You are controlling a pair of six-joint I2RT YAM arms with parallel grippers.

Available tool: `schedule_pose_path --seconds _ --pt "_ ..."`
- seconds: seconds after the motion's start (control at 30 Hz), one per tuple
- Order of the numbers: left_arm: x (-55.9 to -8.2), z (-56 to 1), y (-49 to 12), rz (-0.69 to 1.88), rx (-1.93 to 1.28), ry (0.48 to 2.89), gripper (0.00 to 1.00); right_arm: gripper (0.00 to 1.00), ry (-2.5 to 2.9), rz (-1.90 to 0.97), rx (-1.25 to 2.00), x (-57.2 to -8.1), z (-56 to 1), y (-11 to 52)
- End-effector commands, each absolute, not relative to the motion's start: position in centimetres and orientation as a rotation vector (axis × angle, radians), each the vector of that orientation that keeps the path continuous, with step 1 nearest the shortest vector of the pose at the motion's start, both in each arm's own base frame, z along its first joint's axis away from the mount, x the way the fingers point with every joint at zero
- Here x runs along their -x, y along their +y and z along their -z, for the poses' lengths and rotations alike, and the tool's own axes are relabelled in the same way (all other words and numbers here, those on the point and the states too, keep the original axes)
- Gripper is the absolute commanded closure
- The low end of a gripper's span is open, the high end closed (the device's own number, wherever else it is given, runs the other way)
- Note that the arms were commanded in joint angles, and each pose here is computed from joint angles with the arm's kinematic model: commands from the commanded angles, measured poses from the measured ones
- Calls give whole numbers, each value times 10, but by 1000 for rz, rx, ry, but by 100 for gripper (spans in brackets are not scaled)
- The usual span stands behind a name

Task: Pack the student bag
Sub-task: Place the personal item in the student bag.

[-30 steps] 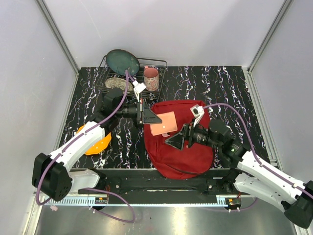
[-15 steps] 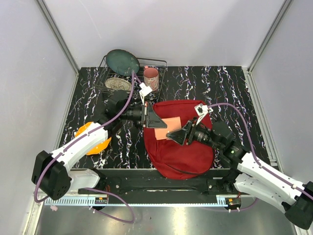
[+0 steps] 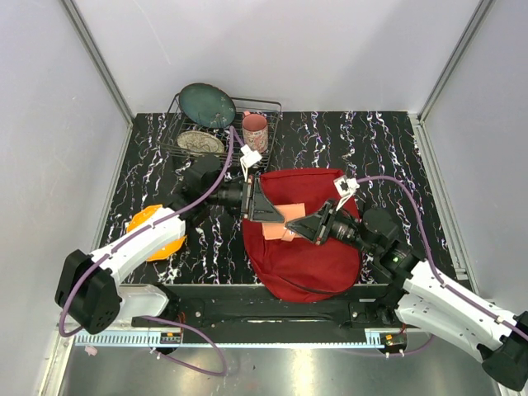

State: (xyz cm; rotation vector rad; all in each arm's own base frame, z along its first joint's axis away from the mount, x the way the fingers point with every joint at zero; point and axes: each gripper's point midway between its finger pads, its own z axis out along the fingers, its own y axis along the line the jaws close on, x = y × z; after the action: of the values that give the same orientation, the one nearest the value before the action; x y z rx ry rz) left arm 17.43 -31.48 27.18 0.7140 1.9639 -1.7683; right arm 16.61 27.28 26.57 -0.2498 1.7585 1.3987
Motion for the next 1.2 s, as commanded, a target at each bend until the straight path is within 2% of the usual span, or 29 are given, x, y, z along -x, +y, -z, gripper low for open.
schedule_pose_path --seconds 0.0,0.07,0.1,0.23,0.33,0.43,0.47,0.5,0.57,0.63,0.8,0.93,1.17 --pt "-171 -277 -320 1754 -769 1903 25 100 1676 -1403 199 -171 -289 267" --pt "-176 -282 -318 1682 -762 1879 13 100 1748 -1287 86 -183 -274 251" --pt "-187 -273 -315 1589 -681 1940 1 100 1772 -1235 28 -188 -270 242" --pt "-222 -262 -294 1282 -503 1989 1 100 1906 -871 -434 -203 -220 162" --pt "-232 -246 -286 1163 -454 2005 1 100 1906 -734 -647 -189 -203 113" --pt "-227 -228 -299 1044 -571 2033 1 100 1871 -715 -763 -174 -199 85" --pt "-234 -212 -303 935 -626 2051 1 100 1859 -713 -793 -170 -201 78" --pt "-219 -202 -315 894 -715 2074 1 100 1841 -714 -830 -166 -202 70" --pt "-228 -189 -325 735 -798 2068 1 100 1839 -640 -916 -157 -196 49" --pt "-223 -185 -342 697 -861 2048 1 100 1847 -553 -993 -149 -188 30" --pt "-236 -177 -365 580 -945 1969 2 100 1828 -555 -984 -150 -203 28" --pt "-246 -171 -378 524 -982 1943 10 100 1827 -536 -976 -151 -205 27" --pt "-254 -164 -402 535 -1021 1940 16 100 1812 -580 -970 -150 -203 29"
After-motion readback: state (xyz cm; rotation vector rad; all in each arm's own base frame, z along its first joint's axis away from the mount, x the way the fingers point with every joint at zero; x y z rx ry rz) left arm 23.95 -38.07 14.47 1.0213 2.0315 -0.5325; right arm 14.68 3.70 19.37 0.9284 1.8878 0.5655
